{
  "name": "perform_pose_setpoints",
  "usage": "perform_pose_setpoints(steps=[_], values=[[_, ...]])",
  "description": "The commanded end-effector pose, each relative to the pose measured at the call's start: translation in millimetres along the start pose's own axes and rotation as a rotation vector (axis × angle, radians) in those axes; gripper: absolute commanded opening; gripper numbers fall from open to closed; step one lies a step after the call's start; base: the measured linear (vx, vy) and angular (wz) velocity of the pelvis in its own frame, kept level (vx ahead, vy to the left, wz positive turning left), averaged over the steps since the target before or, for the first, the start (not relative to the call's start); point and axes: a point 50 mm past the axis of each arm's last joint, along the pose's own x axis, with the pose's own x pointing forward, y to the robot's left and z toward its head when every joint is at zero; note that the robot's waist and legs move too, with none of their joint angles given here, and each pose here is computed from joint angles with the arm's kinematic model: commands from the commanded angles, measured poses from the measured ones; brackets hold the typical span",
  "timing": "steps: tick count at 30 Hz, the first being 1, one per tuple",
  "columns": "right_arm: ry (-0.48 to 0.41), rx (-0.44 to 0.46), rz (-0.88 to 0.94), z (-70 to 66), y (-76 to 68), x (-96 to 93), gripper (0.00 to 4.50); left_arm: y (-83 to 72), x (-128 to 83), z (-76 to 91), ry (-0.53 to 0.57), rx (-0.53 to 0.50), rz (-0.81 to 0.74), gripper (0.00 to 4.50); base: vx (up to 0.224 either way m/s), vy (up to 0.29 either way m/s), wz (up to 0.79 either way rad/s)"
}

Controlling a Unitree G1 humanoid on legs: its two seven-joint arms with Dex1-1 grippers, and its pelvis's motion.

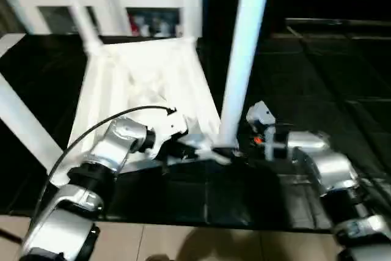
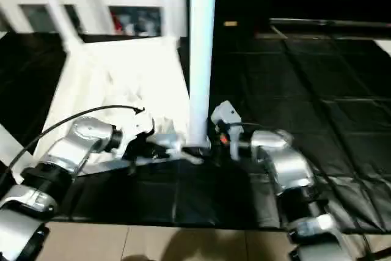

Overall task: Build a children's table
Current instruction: Rotate leg to tighten

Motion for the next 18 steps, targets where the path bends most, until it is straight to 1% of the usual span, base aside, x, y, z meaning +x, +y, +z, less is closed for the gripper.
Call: perform_pose_setpoints(steps=[1, 2, 3, 4, 6, 7, 8, 11, 12, 13, 16, 18], values=[[0.027, -0.038, 0.092, 3.5, 1.5, -0.7, 4.47, -6.1, -1.1, 10.6, 0.011, 0.100, -0.137, 0.00, 0.000, 0.000, 0.00], [0.027, -0.038, 0.092, 3.5, 1.5, -0.7, 4.47, -6.1, -1.1, 10.6, 0.011, 0.100, -0.137, 0.00, 0.000, 0.000, 0.00], [0.026, -0.036, 0.169, 5.2, 4.9, -1.9, 4.47, -9.4, -3.3, 8.5, 0.035, 0.127, -0.188, 0.00, 0.000, 0.000, 0.00], [0.024, -0.046, 0.201, 5.8, 6.7, -2.0, 4.47, -10.3, -3.6, 7.8, 0.047, 0.134, -0.204, 0.00, 0.000, 0.000, 0.00], [0.023, -0.054, 0.225, 6.1, 7.9, -2.2, 4.47, -10.8, -3.8, 7.3, 0.055, 0.139, -0.214, 0.00, 0.000, 0.000, 0.00], [0.024, -0.029, 0.266, 5.7, 9.6, -2.0, 4.47, -11.0, -4.0, 7.2, 0.061, 0.150, -0.224, 0.00, 0.000, 0.000, 0.00], [0.023, -0.028, 0.268, 5.7, 9.5, -1.9, 4.21, -11.0, -4.0, 7.2, 0.060, 0.151, -0.223, 0.00, 0.000, 0.000, 0.00], [0.021, -0.020, 0.281, 5.8, 9.0, -0.8, 4.08, -10.6, -3.7, 7.5, 0.055, 0.155, -0.218, 0.00, 0.000, 0.000, 0.00], [0.018, -0.020, 0.285, 5.9, 8.5, 0.0, 3.95, -10.7, -3.6, 7.2, 0.053, 0.155, -0.219, 0.00, 0.000, 0.000, 0.00], [0.015, -0.011, 0.298, 5.5, 8.8, 0.9, 3.74, -10.5, -3.1, 7.0, 0.049, 0.154, -0.214, 0.00, 0.000, 0.000, 0.00], [0.008, 0.014, 0.343, 3.2, 10.8, 3.6, 3.62, -10.9, -1.8, 6.6, 0.039, 0.155, -0.216, 0.00, 0.000, 0.000, 0.00], [0.008, 0.026, 0.354, 1.8, 11.5, 5.2, 3.33, -11.2, -1.2, 6.3, 0.036, 0.155, -0.216, 0.00, 0.000, 0.000, 0.00]])
